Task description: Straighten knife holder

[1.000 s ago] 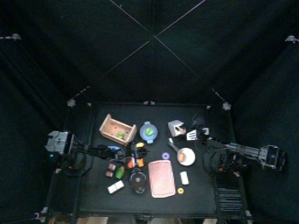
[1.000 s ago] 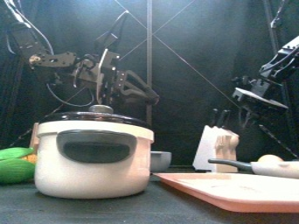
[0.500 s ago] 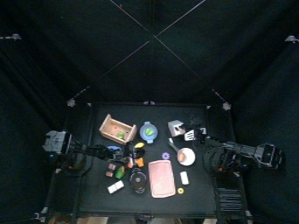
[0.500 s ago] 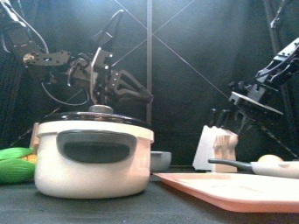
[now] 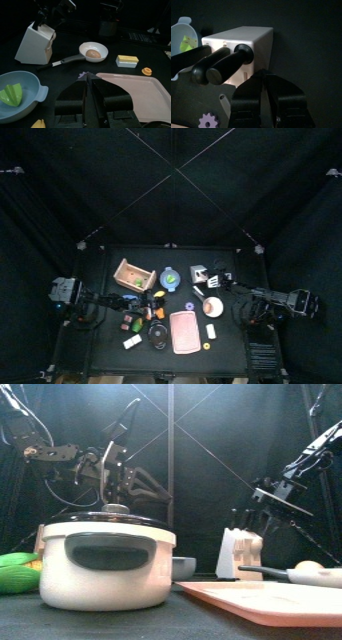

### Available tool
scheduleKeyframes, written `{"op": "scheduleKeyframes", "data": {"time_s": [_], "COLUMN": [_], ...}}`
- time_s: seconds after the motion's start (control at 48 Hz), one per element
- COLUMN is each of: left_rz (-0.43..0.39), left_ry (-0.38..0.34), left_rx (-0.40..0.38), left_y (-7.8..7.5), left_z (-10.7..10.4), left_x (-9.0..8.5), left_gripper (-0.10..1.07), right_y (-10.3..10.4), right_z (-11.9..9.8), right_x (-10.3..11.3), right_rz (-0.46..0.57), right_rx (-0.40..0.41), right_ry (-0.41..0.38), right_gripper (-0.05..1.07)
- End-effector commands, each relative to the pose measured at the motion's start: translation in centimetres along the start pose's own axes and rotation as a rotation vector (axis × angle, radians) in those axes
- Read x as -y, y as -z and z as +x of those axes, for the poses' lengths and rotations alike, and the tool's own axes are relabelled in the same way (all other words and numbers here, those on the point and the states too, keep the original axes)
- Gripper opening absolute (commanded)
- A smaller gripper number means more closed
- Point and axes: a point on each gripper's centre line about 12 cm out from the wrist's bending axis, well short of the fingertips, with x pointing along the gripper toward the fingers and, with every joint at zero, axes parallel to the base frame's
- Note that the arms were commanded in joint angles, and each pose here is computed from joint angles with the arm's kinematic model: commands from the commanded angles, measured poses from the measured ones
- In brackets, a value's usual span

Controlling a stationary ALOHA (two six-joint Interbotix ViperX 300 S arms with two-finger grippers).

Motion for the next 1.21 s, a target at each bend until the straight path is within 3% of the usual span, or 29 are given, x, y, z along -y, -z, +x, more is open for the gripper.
{"op": "scheduleKeyframes", "data": {"time_s": [0.0,0.271,0.562,0.854,1.188], "left_rz": [-0.01,-0.015,-0.029,-0.025,-0.022], "left_ry": [-0.004,-0.005,-0.022,-0.015,-0.015], "left_rx": [0.032,0.034,0.026,0.012,-0.002], "left_y": [-1.0,-1.1,-1.0,-0.5,-0.1], "left_z": [-0.1,-0.9,-2.7,-3.4,-3.4], "left_x": [0.0,-0.2,-0.8,-0.7,-0.7], "left_gripper": [0.53,0.53,0.53,0.53,0.53], "right_y": [-0.7,-0.6,-0.6,-0.3,3.2], "right_z": [-0.1,0.5,0.6,-1.6,-2.9], "right_x": [-1.3,-2.8,-2.9,-2.3,-2.3], "right_rz": [-0.011,-0.037,-0.043,-0.054,-0.099], "right_rx": [0.014,-0.005,-0.007,0.02,-0.048], "right_ry": [-0.033,-0.048,-0.044,-0.005,-0.043], "right_gripper": [0.47,0.47,0.47,0.47,0.47]}}
